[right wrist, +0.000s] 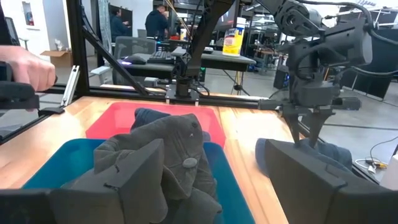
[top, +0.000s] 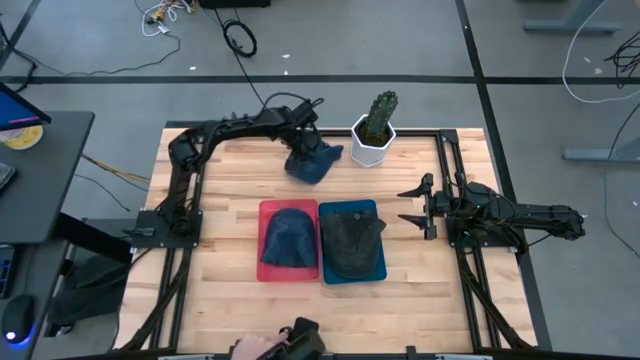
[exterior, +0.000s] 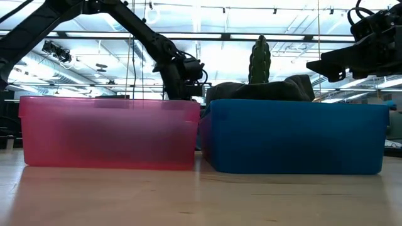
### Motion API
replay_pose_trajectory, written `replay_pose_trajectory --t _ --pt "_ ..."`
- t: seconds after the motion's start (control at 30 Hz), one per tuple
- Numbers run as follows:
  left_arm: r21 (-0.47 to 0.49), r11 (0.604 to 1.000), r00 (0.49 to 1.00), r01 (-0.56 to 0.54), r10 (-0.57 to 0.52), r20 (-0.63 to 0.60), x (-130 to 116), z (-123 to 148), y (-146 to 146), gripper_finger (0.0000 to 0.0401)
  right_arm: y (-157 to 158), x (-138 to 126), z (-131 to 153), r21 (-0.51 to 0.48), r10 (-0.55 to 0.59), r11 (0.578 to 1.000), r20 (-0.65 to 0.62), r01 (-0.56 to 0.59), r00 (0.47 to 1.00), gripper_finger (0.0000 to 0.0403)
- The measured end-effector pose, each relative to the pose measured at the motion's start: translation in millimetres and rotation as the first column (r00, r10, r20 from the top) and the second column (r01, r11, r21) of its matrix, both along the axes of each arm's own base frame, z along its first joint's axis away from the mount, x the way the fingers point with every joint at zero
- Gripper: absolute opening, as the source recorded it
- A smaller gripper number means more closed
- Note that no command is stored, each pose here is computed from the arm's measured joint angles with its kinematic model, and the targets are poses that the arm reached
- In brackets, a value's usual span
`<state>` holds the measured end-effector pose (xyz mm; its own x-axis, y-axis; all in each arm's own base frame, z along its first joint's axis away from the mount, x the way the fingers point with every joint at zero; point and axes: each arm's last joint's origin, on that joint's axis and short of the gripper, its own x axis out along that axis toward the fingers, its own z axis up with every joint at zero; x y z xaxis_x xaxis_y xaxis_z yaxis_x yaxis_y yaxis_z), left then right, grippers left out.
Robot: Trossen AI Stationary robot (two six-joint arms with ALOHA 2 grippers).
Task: Pick & Place hat
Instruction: Put the dark blue cap into the red bin
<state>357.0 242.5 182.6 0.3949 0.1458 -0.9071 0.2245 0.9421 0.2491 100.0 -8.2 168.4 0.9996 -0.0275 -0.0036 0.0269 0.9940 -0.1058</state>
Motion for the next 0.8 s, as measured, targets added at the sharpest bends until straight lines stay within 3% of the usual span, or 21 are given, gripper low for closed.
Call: replay_pose_trajectory --t 0.1,0.23,0.47,0.63,0.8 --pt "-0.01 0.999 0.999 0.042 -0.042 -0.018 -0.7 -2.5 -1.2 0.0101 0.0 0.0 0.0 0.0 0.001 1.0 0.0 -0.001 1.0 0.0281" --pt "-0.029 0.998 0.998 0.064 -0.064 -0.027 -1.8 -3.4 -3.1 0.0018 0.0 0.0 0.0 0.0 0.001 1.0 0.0 -0.001 1.0 0.0281" --pt "-0.024 0.999 0.997 -0.044 0.042 -0.069 1.3 15.7 -2.0 0.0007 0.0 0.0 0.0 0.0 0.001 1.0 0.0 -0.001 1.0 0.0281" --pt "0.039 0.987 0.985 -0.156 0.159 -0.074 8.8 52.0 -9.0 0.0006 0.0 0.0 0.0 0.0 0.0 1.0 0.0 0.0 1.0 0.0281" --pt "0.056 0.973 0.973 -0.225 0.227 -0.041 10.6 95.7 -39.1 0.0005 0.0 0.0 0.0 0.0 0.0 1.0 0.0 0.0 1.0 0.0281"
